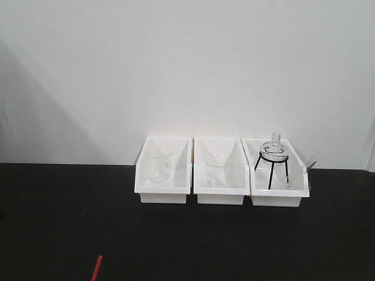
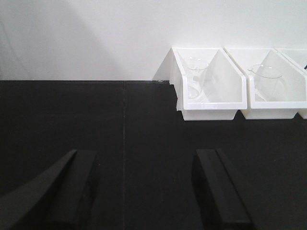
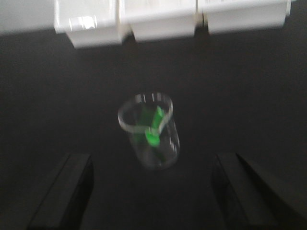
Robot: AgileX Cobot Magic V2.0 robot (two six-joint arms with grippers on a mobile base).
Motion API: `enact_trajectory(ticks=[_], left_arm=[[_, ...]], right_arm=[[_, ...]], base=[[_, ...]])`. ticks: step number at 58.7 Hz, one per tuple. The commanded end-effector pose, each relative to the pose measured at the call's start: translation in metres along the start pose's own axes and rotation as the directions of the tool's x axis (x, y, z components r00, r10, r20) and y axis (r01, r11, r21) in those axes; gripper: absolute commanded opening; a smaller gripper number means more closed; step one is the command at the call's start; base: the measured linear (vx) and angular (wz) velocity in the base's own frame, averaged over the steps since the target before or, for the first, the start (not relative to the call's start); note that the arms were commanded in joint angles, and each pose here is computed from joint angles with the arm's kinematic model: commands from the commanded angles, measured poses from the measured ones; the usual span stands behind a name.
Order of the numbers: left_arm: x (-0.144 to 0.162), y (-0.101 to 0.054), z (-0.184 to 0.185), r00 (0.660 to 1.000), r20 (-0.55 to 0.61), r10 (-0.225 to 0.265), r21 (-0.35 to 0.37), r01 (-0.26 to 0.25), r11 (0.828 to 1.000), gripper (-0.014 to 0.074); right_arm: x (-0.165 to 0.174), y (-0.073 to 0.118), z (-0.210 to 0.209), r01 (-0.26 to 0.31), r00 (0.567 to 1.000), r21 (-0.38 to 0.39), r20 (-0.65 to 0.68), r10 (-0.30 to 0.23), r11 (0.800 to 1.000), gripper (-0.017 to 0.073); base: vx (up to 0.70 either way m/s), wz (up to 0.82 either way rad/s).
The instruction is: Sort red and green spoons into left cabinet
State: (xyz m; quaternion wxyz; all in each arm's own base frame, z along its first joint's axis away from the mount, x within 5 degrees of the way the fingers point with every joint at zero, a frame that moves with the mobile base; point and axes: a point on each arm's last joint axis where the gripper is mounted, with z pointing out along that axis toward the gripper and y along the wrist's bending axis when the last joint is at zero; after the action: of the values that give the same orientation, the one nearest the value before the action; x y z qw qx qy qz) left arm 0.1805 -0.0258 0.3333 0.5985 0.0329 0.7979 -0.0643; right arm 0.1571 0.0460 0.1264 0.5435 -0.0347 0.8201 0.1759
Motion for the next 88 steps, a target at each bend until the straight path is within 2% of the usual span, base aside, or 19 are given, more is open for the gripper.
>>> enact_trajectory(ticks=[1, 38, 58, 88], left_arm=[[-0.02, -0.001, -0.005, 0.993, 0.116, -0.016, 0.008, 0.015, 1.0, 0.0523], [-0.019, -0.001, -0.004, 0.993, 0.113, -0.016, 0.008, 0.015, 1.0, 0.0523], [-0.018, -0.001, -0.004, 0.995, 0.097, -0.016, 0.008, 0.015, 1.0, 0.0523], [-0.016, -0.001, -0.004, 0.997, 0.072, -0.013, 0.008, 0.012, 1.0, 0.0523]], right_arm=[[-0.017, 0.007, 0.01, 0.034, 0.984, -0.089, 0.176, -0.018, 0.995, 0.0553], [-0.049, 0.011, 0.043, 0.071, 0.953, -0.121, 0.301, -0.032, 0.99, 0.0551], [-0.033, 0.005, 0.054, 0.049, 0.975, -0.105, 0.221, -0.024, 0.993, 0.0521], [-0.032, 0.006, 0.054, 0.051, 0.975, -0.107, 0.219, -0.026, 0.993, 0.0468]], base=[[0.0, 0.0], [0.0, 0.0], [0.0, 0.0], [0.0, 0.0]])
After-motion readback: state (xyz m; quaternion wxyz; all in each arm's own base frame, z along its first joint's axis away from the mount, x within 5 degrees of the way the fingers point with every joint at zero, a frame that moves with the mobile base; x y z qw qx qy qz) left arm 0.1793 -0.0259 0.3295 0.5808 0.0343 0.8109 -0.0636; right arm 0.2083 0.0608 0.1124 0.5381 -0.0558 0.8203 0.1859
